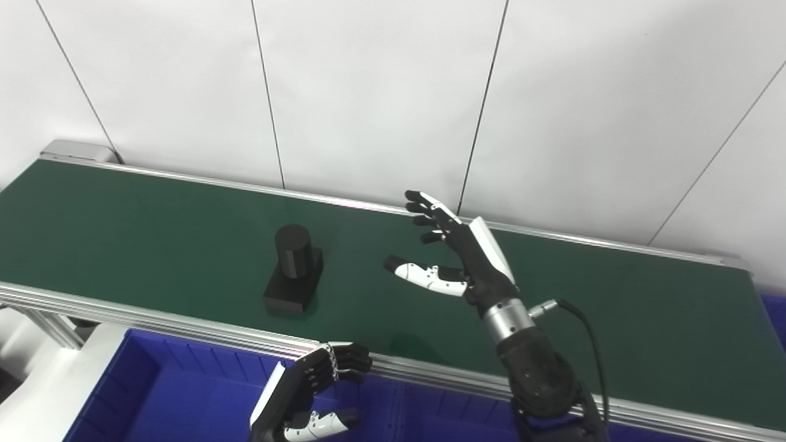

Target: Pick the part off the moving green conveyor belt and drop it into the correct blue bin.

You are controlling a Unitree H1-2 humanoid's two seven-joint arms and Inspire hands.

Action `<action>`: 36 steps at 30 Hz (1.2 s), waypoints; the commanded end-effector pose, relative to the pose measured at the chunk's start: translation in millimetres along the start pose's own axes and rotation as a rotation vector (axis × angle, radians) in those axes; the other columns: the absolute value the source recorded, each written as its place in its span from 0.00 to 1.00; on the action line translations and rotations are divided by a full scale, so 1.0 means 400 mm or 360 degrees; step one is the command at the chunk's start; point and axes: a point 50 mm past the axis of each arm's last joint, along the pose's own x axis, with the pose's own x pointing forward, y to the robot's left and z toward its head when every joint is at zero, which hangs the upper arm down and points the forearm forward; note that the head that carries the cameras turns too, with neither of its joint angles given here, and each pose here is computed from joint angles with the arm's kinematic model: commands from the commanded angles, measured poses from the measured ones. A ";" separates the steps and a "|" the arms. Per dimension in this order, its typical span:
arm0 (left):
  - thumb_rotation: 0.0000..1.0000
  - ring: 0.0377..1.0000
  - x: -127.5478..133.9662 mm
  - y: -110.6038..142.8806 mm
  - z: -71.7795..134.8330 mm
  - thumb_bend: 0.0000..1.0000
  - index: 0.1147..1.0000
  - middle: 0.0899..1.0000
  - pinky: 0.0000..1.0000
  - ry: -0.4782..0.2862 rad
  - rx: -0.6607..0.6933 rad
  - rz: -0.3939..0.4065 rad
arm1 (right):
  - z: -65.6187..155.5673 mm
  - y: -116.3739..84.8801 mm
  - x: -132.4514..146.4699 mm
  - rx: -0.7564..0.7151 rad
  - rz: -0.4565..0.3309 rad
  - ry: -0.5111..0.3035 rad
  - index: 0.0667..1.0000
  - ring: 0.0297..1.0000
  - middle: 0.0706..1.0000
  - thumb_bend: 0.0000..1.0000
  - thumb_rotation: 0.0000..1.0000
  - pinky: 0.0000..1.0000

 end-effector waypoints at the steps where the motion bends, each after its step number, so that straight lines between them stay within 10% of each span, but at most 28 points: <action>1: 0.46 0.64 0.006 -0.003 0.025 0.98 0.63 0.63 0.61 -0.0079 0.0010 -0.0031 | 0.053 -0.009 0.043 0.0016 -0.0022 -0.0127 0.89 0.83 0.85 0.61 0.40 0.75; 36: 0.46 0.63 0.006 -0.033 0.031 0.98 0.64 0.63 0.61 -0.0079 0.0026 -0.0055 | -0.055 0.140 0.151 0.0026 0.0077 0.0017 0.87 0.83 0.83 0.69 0.24 0.77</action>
